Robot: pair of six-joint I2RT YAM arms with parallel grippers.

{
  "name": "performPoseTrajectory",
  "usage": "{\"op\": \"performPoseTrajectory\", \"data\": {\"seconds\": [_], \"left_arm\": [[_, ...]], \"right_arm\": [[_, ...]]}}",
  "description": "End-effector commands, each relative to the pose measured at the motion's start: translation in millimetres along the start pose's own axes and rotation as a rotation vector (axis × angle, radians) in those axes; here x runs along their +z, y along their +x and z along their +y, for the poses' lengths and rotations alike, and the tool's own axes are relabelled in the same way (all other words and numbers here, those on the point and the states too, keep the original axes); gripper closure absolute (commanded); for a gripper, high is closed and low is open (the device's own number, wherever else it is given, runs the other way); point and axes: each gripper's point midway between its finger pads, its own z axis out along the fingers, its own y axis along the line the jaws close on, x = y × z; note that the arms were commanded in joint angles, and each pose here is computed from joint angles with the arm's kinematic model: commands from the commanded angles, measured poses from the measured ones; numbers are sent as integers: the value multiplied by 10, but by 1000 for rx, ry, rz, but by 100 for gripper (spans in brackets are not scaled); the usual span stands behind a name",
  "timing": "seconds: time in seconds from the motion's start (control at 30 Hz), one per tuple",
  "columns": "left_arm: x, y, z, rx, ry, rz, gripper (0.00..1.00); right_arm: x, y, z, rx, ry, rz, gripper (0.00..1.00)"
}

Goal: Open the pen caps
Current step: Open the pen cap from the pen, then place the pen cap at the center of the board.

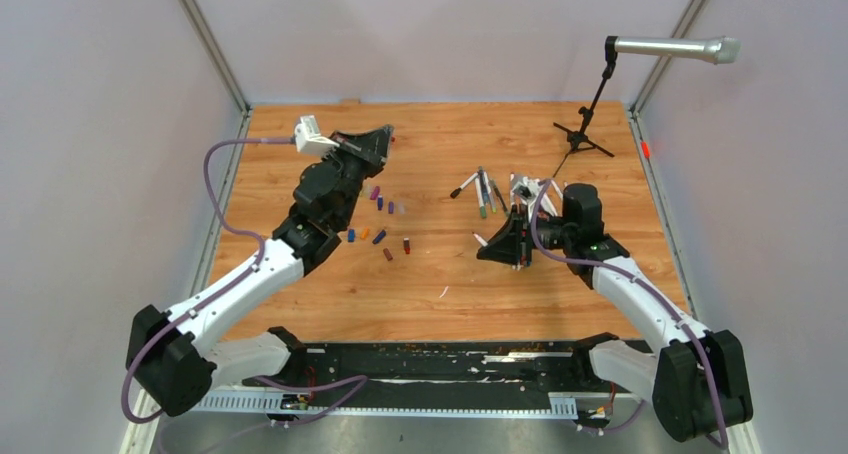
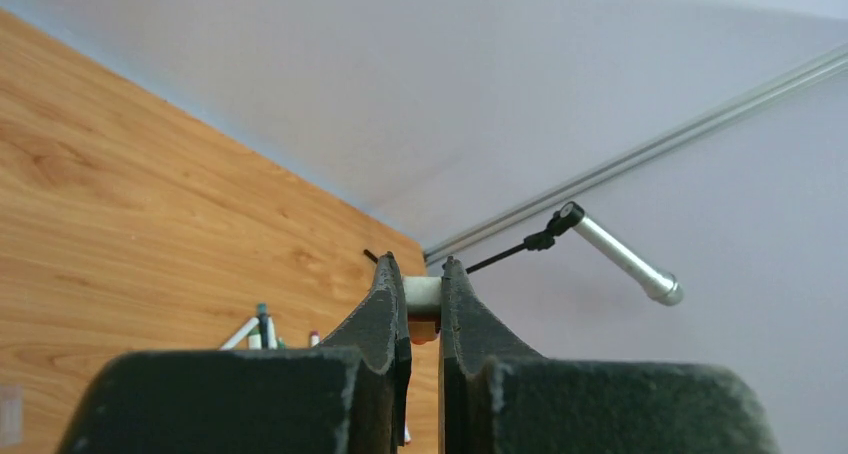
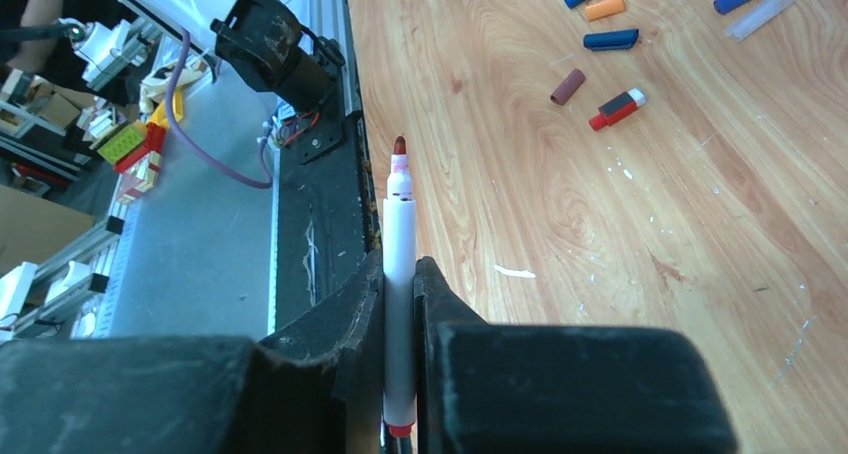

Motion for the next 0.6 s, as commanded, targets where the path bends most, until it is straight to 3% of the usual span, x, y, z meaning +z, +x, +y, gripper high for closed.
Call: {"op": "performPoseTrajectory", "data": {"seconds": [0.0,0.23,0.47,0.57], "left_arm": [[-104,-54,6,36,18,-2,100],[-469,542,483,97,-17,293,100],[-886,1173,1135,188,-180,623,100],[-1033,1455,1388,208,-242,768,95]], "right_arm": [[-37,-32,6,-75,12,15,100],[-332,-102,-211,-322,154,50,100],[-551,-145,-396,-351,267,47,100],[-573,-117,-453,-344,285,52,100]]}}
